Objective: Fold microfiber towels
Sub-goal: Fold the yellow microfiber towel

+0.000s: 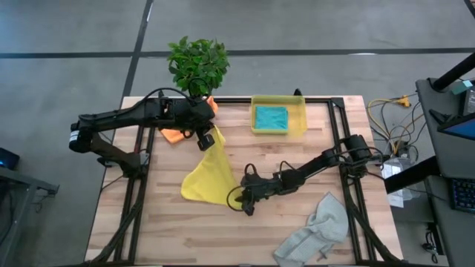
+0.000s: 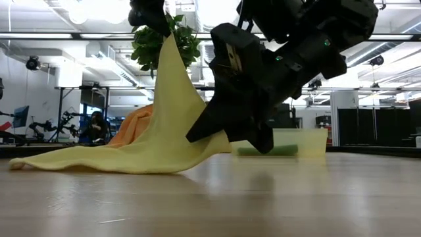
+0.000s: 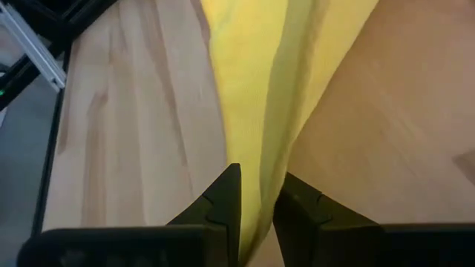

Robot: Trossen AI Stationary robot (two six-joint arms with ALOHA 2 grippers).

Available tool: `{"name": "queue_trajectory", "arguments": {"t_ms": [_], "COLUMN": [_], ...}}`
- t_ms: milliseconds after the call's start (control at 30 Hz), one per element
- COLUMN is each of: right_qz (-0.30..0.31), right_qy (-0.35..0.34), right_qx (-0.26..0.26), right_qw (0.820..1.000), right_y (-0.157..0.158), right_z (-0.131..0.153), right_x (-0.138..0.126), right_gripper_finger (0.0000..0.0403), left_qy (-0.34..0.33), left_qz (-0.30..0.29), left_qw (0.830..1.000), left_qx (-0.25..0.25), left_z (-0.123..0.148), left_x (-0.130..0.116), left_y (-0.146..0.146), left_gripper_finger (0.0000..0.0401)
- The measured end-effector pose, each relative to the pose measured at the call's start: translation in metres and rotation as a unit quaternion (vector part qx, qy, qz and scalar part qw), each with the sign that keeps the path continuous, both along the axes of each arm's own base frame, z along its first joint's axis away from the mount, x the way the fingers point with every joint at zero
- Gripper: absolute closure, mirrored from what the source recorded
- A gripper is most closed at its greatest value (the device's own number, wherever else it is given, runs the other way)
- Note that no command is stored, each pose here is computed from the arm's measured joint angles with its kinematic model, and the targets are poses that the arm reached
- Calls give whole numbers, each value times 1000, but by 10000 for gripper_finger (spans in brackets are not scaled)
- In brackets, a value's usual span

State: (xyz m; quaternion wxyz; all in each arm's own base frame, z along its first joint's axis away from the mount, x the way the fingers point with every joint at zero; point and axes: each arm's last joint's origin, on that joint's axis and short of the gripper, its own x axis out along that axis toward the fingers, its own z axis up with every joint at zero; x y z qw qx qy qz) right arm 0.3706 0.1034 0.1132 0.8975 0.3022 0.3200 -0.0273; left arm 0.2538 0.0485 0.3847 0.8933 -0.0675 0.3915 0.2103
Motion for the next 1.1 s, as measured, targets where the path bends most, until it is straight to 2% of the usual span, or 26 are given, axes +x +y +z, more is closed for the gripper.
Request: {"name": "queue_trajectory", "arguments": {"t_ms": [167,333,500,733,900,1100], "right_qz": [11,13,3,22,20,-1], "right_qy": [31,42,38,88,125,135], "right_qx": [2,4,-7,-62,-107,-117], "right_qw": [999,999,999,994,986,984], "right_y": [6,8,5,-5,-20,-51], "right_z": [-4,-3,12,61,105,154], "right_x": [-6,-8,-12,-42,-80,-131], "right_gripper_finger": [348,388,394,395,395,395], "left_qy": [3,12,32,58,57,46], "left_qz": [-5,-11,-13,-23,-48,-76], "left_qw": [1000,1000,999,998,997,995], "left_qx": [4,8,6,10,27,39], "left_z": [0,-1,-3,-4,2,9], "left_x": [0,-1,-4,-12,-20,-29], "left_y": [0,0,-1,-2,-4,-6], "left_gripper_finger": [401,401,401,401,401,401]}}
